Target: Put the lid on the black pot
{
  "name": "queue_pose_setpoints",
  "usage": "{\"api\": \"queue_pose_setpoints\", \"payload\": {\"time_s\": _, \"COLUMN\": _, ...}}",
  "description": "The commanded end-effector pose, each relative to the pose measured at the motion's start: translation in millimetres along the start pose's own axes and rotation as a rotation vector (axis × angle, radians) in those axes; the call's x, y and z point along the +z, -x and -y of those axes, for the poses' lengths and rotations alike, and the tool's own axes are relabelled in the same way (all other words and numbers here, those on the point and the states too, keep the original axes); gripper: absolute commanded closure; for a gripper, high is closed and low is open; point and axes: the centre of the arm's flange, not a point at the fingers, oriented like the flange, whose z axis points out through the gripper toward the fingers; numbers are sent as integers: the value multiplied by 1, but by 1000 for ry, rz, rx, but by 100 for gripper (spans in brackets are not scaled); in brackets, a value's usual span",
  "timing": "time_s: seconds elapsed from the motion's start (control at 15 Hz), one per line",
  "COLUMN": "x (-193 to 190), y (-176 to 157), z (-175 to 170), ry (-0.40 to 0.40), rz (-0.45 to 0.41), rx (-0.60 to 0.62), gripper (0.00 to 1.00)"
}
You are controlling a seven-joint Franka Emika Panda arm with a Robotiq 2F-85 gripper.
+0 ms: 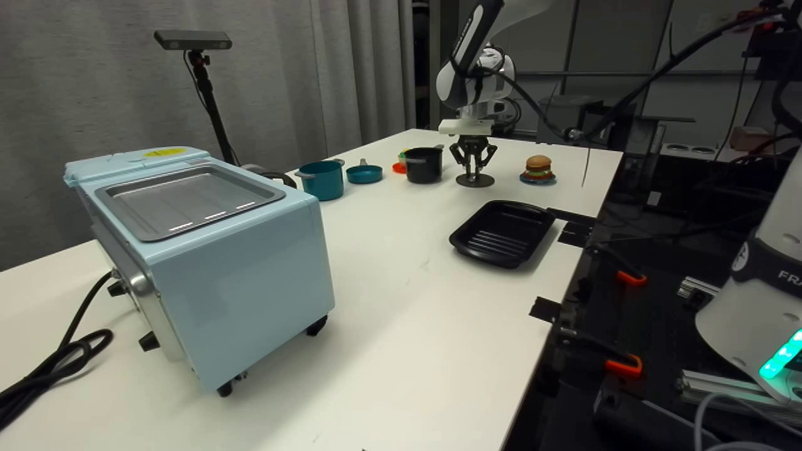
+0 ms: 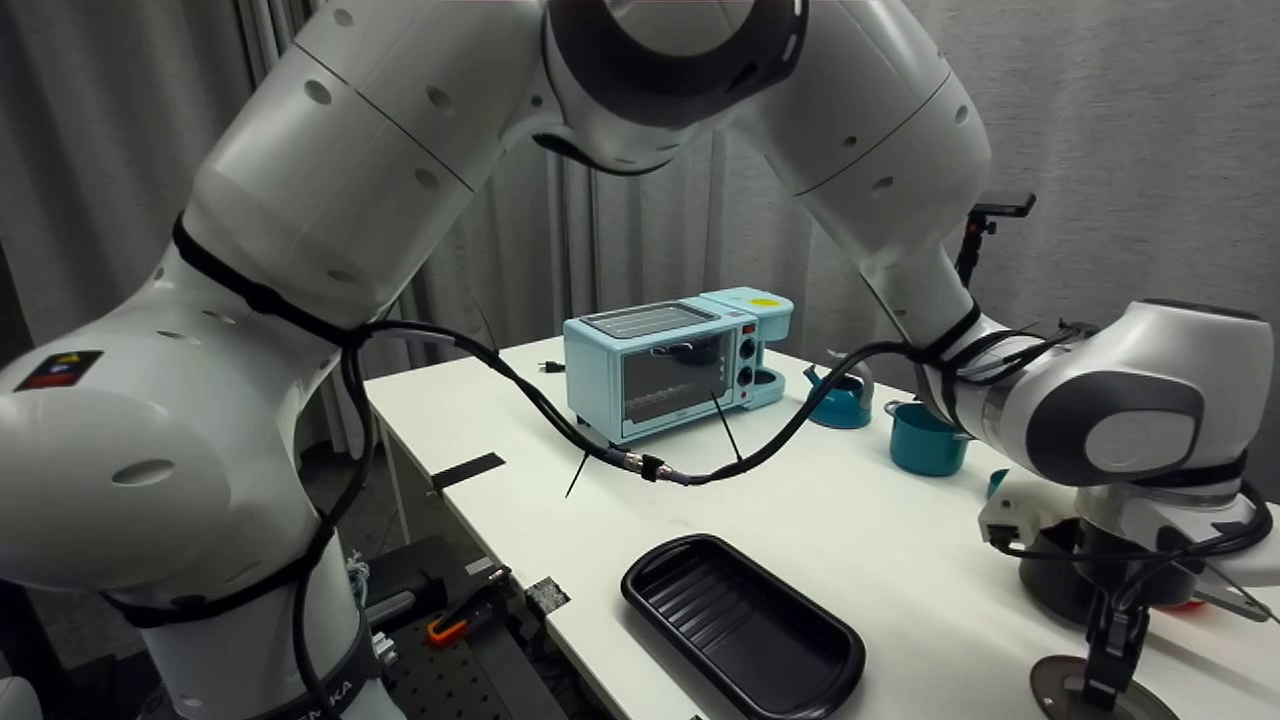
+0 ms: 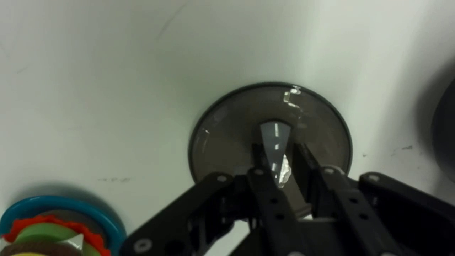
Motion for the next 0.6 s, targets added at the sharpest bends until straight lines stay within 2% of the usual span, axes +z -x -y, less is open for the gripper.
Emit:
{"api": "queue_pose_setpoints", "payload": {"time_s": 0.0, "x": 7, "y": -1, "z": 0, "ry": -15, "rz": 8, "rx": -6, "gripper": 100}}
{"api": "queue_pose_setpoints", "payload": {"time_s": 0.13, "x": 2, "y": -3, "z": -2, "ry": -11, "rz": 1, "rx": -9, "gripper": 96}}
{"api": "queue_pose_setpoints", "payload": {"time_s": 0.53, "x": -24, "y": -15, "z": -9, "ry": -8, "rz": -17, "rx": -19, "gripper": 96}}
